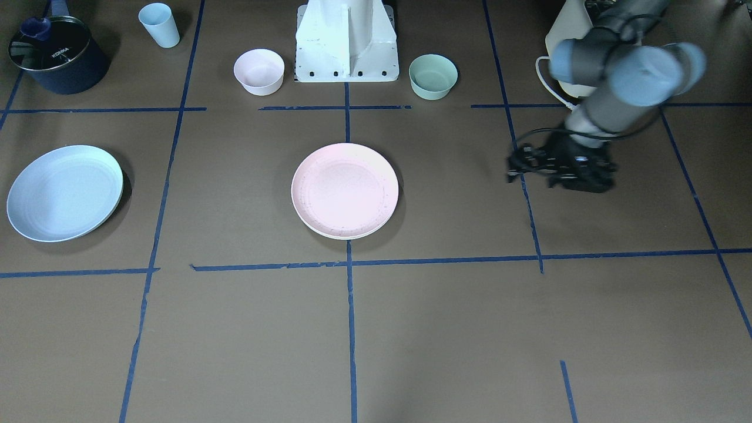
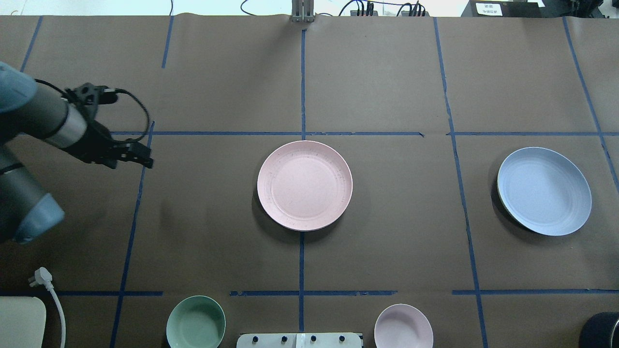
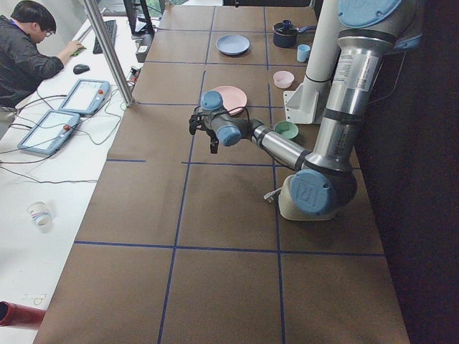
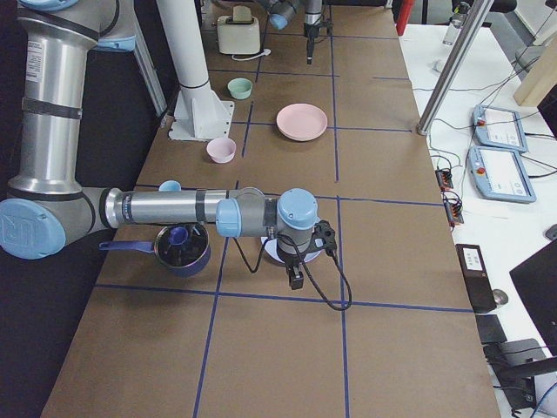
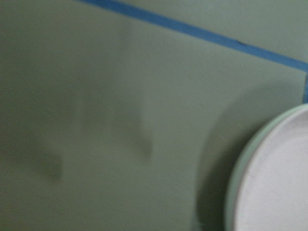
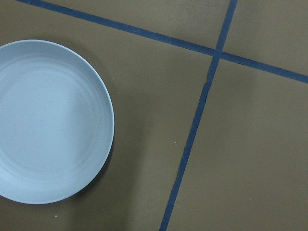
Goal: Stack three plates with pink and blue
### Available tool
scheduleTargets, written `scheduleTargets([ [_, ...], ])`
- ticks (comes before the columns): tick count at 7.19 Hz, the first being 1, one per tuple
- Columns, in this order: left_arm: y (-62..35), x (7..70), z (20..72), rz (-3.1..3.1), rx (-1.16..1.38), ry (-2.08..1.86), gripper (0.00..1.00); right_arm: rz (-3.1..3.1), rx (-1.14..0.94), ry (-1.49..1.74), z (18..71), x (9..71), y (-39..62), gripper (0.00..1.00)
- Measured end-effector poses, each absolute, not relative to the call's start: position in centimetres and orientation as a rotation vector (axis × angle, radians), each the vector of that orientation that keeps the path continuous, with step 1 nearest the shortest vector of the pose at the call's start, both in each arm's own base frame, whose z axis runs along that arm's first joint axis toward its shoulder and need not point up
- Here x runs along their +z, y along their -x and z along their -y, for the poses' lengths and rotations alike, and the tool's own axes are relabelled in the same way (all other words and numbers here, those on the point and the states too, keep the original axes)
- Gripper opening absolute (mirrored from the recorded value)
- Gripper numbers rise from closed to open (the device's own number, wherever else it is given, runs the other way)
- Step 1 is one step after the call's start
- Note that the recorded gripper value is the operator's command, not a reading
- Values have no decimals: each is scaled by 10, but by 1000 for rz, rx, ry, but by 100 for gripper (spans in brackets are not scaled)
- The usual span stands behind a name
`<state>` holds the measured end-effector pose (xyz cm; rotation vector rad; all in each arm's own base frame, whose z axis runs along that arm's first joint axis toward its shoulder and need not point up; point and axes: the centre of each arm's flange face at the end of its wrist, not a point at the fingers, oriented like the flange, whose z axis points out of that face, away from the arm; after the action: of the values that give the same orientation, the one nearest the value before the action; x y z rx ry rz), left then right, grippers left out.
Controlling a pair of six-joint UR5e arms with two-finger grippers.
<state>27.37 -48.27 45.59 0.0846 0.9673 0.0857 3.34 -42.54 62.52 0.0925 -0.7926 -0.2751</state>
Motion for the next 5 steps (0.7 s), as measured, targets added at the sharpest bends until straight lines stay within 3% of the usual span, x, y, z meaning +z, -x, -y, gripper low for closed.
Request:
scheduleTargets([
  [2, -126, 554, 476, -892, 183, -143, 100, 796, -269, -91, 425, 625, -33, 100],
  [5, 23, 617, 450, -809, 165, -52, 100, 810, -239, -87, 426, 621, -30, 100],
])
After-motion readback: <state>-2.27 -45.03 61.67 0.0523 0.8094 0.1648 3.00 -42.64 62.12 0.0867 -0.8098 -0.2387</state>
